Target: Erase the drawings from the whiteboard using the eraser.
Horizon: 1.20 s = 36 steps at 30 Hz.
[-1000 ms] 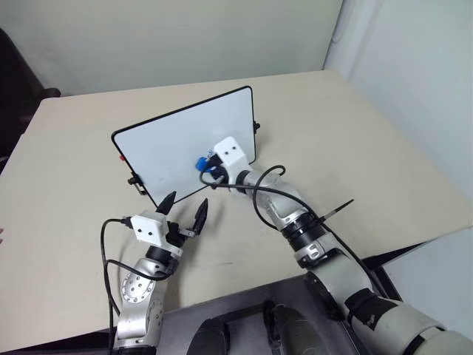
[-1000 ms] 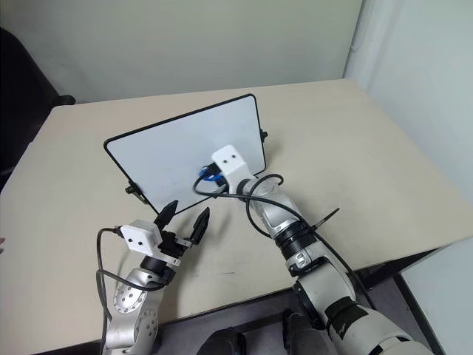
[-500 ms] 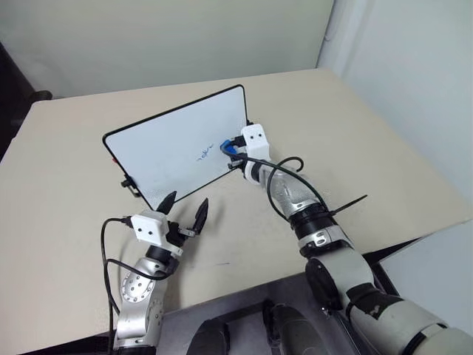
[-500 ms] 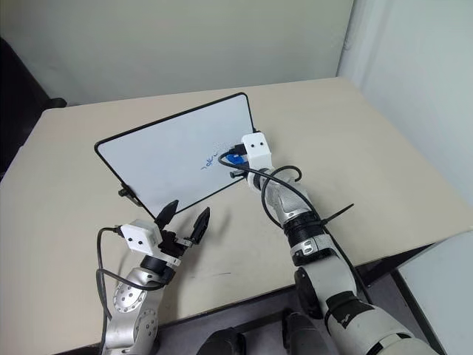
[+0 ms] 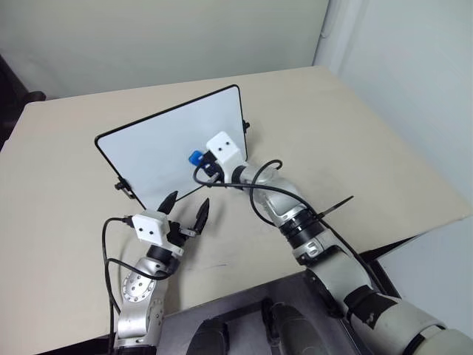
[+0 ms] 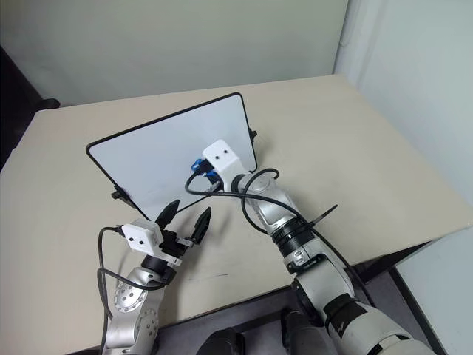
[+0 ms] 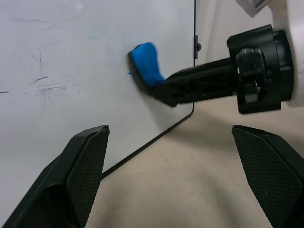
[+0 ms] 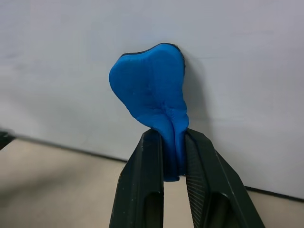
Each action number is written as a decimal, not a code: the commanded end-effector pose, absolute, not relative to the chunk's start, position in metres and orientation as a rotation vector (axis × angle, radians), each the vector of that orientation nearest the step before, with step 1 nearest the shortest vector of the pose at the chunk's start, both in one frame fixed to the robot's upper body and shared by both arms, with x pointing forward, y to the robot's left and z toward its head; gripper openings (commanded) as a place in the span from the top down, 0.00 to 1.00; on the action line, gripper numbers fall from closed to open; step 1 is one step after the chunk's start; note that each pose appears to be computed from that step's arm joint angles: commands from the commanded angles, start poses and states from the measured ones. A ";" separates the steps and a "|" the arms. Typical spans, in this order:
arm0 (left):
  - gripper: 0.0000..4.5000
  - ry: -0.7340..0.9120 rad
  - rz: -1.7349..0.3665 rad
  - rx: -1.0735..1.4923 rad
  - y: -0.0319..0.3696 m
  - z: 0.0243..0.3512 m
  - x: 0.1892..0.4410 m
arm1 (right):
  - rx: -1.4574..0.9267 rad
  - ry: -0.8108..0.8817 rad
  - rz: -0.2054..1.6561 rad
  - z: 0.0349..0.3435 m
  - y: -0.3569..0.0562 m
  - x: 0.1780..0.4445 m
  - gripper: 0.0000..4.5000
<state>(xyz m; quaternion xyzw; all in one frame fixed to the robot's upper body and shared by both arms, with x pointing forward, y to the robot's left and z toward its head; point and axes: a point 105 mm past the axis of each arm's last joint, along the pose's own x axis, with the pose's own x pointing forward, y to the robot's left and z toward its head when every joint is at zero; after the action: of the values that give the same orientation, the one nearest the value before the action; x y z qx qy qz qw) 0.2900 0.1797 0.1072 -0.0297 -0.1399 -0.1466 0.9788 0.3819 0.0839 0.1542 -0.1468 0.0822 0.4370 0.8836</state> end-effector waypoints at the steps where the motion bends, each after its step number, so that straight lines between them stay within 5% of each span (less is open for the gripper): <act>1: 0.00 -0.337 -0.310 -0.046 0.177 0.121 0.288 | -0.361 0.092 1.018 0.164 0.109 0.362 0.92; 12: 0.00 -0.333 -0.310 -0.049 0.176 0.120 0.290 | -0.225 0.076 0.843 0.182 0.086 0.393 0.92; 25: 0.00 -0.324 -0.326 -0.059 0.172 0.118 0.292 | -0.198 0.197 0.622 0.161 0.037 0.427 0.92; 36: 0.00 -0.324 -0.319 -0.064 0.172 0.117 0.290 | -0.265 0.182 0.738 0.154 0.068 0.408 0.92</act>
<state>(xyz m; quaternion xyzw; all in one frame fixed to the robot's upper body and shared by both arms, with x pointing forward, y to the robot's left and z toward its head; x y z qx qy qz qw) 0.2917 0.1730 0.1093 -0.0337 -0.1448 -0.1580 0.9762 0.4182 0.0439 0.1343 -0.1220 0.1306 0.3225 0.9295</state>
